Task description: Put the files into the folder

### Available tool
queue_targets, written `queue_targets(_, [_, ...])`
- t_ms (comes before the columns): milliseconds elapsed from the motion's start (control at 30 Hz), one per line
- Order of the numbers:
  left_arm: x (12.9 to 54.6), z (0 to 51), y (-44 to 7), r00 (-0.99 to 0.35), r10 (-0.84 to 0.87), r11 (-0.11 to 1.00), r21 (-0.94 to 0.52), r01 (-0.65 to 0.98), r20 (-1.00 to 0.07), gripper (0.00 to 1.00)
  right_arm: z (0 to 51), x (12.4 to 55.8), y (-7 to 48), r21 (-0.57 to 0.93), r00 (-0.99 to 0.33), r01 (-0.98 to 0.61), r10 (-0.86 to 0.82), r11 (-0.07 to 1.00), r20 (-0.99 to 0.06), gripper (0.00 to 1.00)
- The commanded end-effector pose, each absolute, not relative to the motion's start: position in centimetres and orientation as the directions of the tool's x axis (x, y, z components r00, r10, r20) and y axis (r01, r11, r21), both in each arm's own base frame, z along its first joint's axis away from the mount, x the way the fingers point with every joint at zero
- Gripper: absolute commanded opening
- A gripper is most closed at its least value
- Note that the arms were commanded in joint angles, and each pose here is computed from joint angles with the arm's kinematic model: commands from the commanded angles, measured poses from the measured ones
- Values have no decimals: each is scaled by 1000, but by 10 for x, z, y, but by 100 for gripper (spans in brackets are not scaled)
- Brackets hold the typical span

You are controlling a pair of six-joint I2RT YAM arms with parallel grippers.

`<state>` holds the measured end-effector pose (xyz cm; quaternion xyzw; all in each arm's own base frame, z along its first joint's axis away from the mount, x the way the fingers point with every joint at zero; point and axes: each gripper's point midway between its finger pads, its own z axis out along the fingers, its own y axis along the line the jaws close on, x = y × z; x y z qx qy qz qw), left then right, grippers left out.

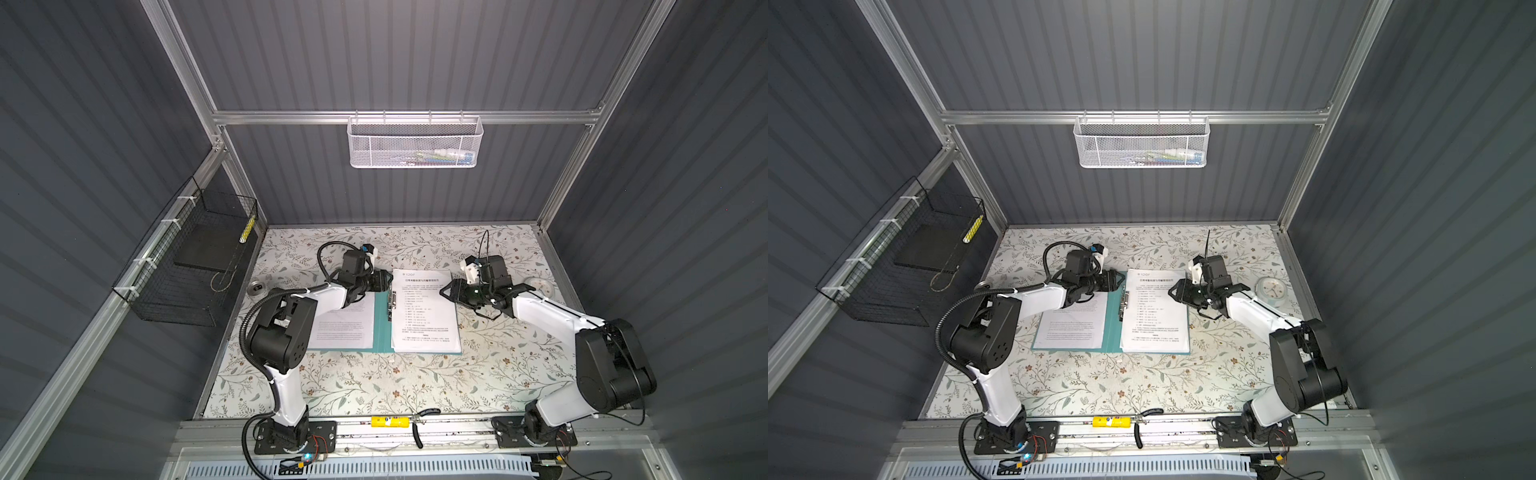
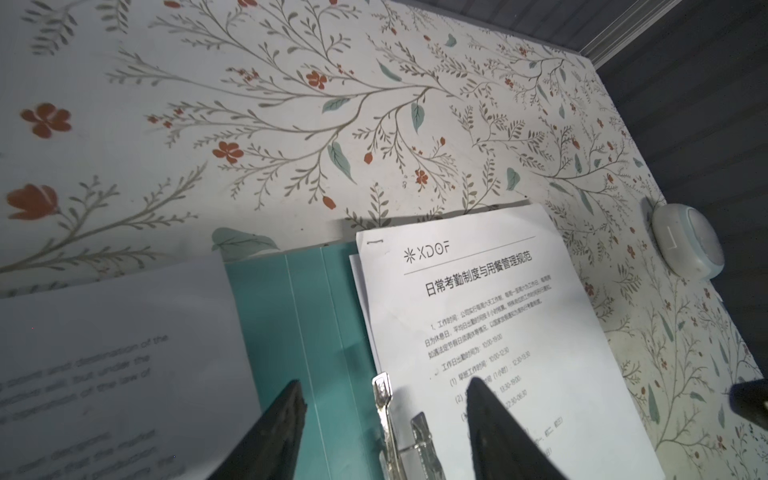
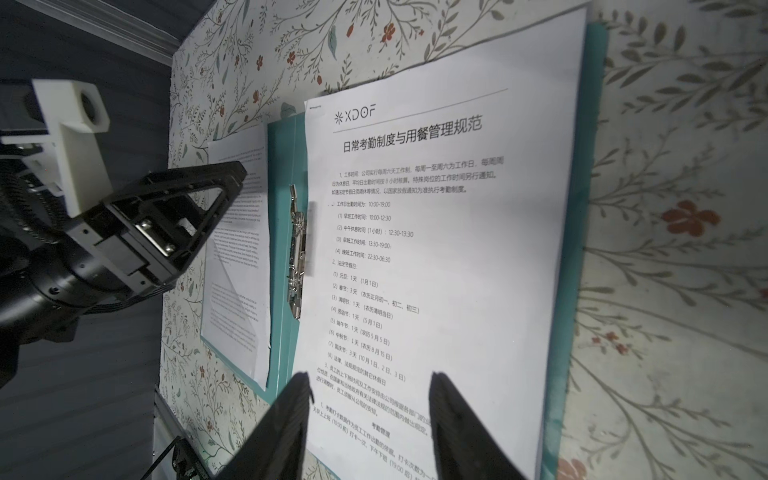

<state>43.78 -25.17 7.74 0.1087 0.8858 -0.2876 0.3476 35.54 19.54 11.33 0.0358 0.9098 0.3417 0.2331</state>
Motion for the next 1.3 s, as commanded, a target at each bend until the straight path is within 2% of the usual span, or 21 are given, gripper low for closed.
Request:
queue_targets(0, [439,81,-266,-727,7,778,-453,435,-686,63,107,353,199,651,-895,-95,222,753,-387,49])
queue_targets(967, [442,56,-289,-779,8,717,-540,442,-627,56,116,348,199,667,-884,-112,233,737,-406,49])
queue_targets(1267, [442,55,-297,-790,12,688,-569,451,-613,53,112,350,204,681,-896,-112,222,723,-384,49])
